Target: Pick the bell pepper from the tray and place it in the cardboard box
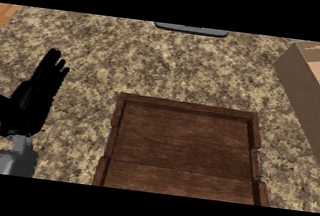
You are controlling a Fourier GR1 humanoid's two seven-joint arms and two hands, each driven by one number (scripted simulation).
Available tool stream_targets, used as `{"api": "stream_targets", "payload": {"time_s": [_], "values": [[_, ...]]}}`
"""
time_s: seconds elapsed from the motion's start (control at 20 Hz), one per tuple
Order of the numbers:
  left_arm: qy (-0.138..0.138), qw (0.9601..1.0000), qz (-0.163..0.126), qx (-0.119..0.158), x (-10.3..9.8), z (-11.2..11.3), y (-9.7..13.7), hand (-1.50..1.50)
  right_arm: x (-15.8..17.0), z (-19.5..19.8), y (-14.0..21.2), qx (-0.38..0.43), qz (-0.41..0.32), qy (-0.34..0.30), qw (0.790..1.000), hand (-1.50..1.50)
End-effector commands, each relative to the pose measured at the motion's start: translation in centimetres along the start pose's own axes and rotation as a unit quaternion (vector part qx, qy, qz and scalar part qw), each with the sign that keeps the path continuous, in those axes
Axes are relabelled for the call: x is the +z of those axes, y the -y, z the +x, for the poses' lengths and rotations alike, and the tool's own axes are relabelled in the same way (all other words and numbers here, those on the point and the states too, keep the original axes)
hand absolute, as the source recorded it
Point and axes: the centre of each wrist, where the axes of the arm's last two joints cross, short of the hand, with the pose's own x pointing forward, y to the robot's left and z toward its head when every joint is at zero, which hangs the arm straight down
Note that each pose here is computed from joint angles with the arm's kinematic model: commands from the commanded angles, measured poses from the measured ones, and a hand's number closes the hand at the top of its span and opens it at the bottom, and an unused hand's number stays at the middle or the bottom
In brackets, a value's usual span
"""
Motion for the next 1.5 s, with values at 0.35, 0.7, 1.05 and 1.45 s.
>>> {"api": "stream_targets", "payload": {"time_s": [0.35, 0.7, 1.05, 1.45], "values": [[0.003, 1.0000, 0.004, -0.005, -1.2, 0.6, 0.1, 0.00, -0.9, -0.4, 2.2, -0.229, -0.212, 0.091, 0.946, -1.50], [-0.001, 0.9998, 0.020, -0.003, 0.6, 0.3, -0.8, 0.00, -1.4, -3.0, 4.4, -0.446, -0.203, 0.056, 0.870, -1.50], [-0.003, 0.9998, 0.017, -0.006, -0.2, 0.4, -1.0, 0.00, -0.4, -8.6, 4.4, -0.549, -0.201, 0.055, 0.809, -1.50], [0.009, 0.9996, 0.022, -0.015, 1.0, -1.5, -1.0, 0.00, 1.9, -13.8, 1.2, -0.566, -0.244, 0.036, 0.787, -1.50]]}}
